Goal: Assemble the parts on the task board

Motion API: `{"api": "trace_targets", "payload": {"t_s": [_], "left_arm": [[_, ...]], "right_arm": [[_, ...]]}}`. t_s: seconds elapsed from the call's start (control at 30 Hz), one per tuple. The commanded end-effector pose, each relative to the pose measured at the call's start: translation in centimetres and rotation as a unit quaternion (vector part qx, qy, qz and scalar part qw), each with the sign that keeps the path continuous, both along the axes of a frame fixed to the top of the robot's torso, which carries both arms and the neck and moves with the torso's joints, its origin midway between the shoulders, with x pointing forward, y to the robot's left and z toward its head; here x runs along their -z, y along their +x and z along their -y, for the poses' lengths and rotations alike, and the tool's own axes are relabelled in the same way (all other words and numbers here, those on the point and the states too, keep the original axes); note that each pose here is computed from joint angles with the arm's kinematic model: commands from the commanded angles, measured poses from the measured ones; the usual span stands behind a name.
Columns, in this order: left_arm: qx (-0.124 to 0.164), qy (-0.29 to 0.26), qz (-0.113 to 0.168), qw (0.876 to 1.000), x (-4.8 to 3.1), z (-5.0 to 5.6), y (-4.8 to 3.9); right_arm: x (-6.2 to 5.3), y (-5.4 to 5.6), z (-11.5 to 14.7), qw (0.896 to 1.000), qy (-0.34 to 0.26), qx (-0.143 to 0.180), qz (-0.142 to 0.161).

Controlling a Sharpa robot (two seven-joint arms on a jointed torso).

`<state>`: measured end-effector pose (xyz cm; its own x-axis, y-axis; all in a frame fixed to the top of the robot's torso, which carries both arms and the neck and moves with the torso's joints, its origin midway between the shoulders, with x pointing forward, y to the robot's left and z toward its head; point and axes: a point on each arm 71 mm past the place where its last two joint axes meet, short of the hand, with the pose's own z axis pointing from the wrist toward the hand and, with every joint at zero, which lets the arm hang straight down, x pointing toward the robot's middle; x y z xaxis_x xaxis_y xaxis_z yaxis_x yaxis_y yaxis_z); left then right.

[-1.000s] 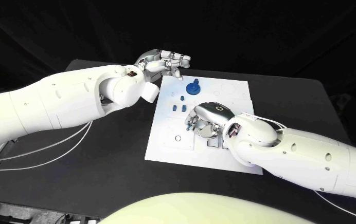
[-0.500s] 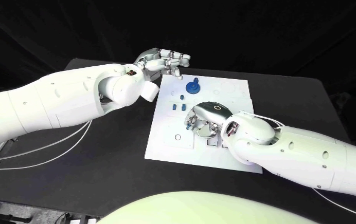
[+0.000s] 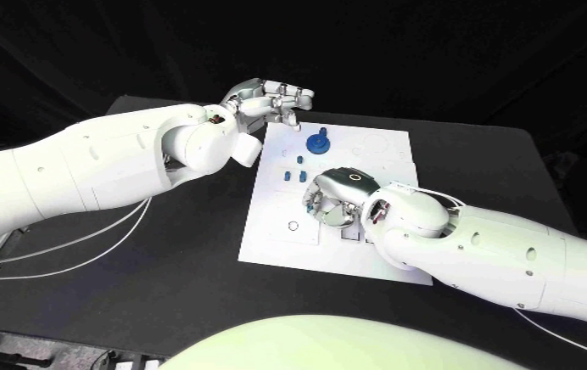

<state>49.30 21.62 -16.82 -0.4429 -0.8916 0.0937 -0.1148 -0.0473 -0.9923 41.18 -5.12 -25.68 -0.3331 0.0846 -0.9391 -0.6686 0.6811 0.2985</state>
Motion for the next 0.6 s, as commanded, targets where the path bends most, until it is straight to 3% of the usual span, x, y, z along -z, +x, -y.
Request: {"api": "trace_targets", "payload": {"t_s": [0.03,0.4,0.6], "left_arm": [[0.010,-0.003,0.002,1.000,-0.11,0.2,-0.08],[0.011,-0.003,0.000,1.000,-0.08,0.2,-0.06],[0.010,-0.002,0.000,1.000,-0.06,0.0,-0.03]], "right_arm": [[0.4,-0.1,0.1,1.000,-0.013,-0.002,-0.002],[-0.1,0.0,1.1,1.000,0.007,0.014,0.014],[-1.6,0.0,2.9,0.999,0.015,0.028,0.021]]}}
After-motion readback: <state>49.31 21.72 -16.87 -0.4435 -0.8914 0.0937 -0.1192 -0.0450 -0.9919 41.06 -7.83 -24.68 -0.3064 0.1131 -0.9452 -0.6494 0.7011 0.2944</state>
